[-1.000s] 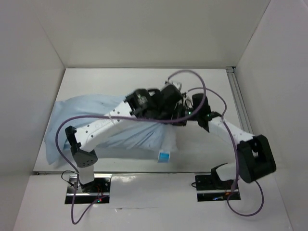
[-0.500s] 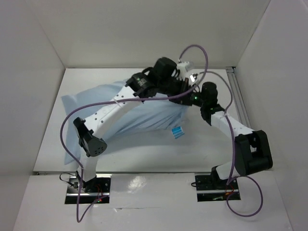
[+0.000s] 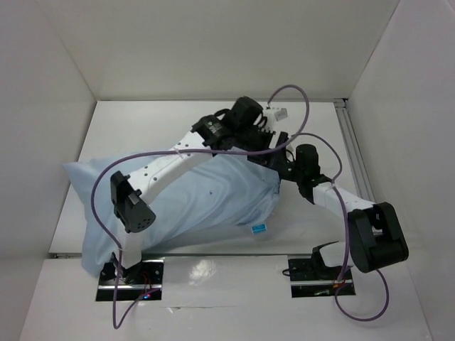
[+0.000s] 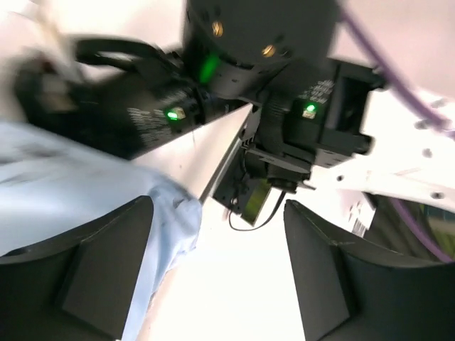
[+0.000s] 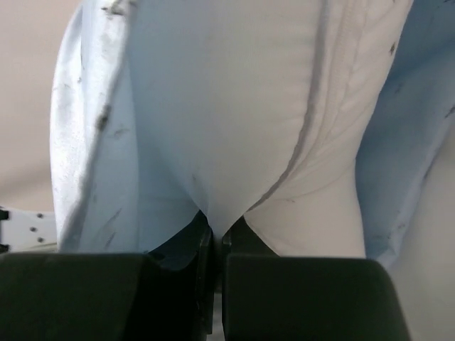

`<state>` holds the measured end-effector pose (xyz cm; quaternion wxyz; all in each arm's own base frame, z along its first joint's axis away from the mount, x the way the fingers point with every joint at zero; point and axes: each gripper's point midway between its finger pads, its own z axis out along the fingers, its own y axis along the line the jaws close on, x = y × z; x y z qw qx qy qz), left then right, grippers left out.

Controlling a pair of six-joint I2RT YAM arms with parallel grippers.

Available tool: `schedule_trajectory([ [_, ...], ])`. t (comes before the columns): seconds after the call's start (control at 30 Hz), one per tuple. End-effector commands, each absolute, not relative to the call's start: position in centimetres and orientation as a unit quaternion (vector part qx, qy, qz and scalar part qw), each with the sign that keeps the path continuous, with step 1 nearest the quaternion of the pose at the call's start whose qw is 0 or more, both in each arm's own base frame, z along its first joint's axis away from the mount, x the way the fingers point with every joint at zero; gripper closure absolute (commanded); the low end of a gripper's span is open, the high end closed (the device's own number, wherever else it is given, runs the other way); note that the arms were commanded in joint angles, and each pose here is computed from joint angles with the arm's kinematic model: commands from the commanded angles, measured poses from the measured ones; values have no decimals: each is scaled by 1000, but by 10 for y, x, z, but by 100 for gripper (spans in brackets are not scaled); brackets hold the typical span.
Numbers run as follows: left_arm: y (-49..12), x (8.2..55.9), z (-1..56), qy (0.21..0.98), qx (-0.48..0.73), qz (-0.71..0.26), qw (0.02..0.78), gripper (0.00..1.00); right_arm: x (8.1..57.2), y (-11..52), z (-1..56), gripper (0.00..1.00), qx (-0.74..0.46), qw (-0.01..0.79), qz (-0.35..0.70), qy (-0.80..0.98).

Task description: Put the pillow into the pillowcase

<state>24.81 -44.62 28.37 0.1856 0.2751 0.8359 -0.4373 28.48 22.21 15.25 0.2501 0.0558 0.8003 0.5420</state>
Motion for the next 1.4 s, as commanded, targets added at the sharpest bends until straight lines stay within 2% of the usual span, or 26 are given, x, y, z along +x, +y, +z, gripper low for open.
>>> schedule_trajectory([
  [0.0,-403,259,346,810,278,-449,254,13,273,214,145,100,24,260,508,821],
  [0.07,-376,287,338,829,240,-428,270,23,273,205,133,100,22,271,475,837],
  [0.1,-366,298,328,838,226,-420,266,39,268,201,126,96,28,258,456,851],
  [0.13,-358,309,328,843,213,-412,274,46,274,197,130,89,25,266,439,858],
  [0.17,-349,319,319,854,197,-398,272,48,282,186,126,68,38,282,397,872],
  [0.2,-334,343,319,861,177,-371,299,47,277,176,121,55,34,274,365,889],
  [0.23,-331,360,300,874,167,-352,290,36,285,171,133,44,32,294,346,890],
  [0.27,-320,379,288,888,148,-311,303,31,290,158,133,34,45,311,308,898],
  [0.33,-304,400,277,905,127,-270,303,30,289,143,142,30,55,326,268,905],
  [0.43,-293,428,222,932,105,-213,274,18,290,115,144,30,94,337,226,909],
  [0.53,-286,436,194,942,99,-201,249,14,293,101,148,30,116,345,246,899],
  [0.6,-295,430,172,947,106,-219,211,14,292,109,152,30,116,332,297,888],
  [0.67,-299,427,170,944,114,-241,195,25,296,115,141,30,113,315,332,882],
  [0.7,-302,425,166,943,117,-249,186,37,292,127,140,34,101,295,366,877],
  [0.73,-308,420,169,939,122,-269,177,81,289,141,130,42,91,266,389,877],
  [0.77,-311,419,179,934,126,-280,182,97,290,154,130,53,73,266,413,868],
  [0.8,-318,418,184,926,134,-302,182,100,283,169,132,64,54,250,443,859],
  [0.83,-328,415,201,915,144,-324,194,100,281,194,136,77,30,243,471,848],
  [0.9,-347,408,227,893,170,-358,215,100,273,223,151,95,-7,241,506,828],
  [0.93,-369,399,248,873,194,-386,229,100,259,248,153,97,-28,216,526,822],
  [0.97,-381,393,261,861,205,-401,237,100,262,260,168,100,-51,236,543,804],
  [1.07,-420,377,294,820,242,-452,254,100,258,279,186,100,-63,238,575,780],
  [1.17,-436,372,311,797,243,-492,253,100,272,269,190,100,-29,256,572,779],
  [1.33,-431,384,321,797,230,-474,295,99,293,241,188,100,27,305,527,793],
  [1.37,-426,391,318,805,220,-454,312,68,295,240,187,100,31,308,524,794],
])
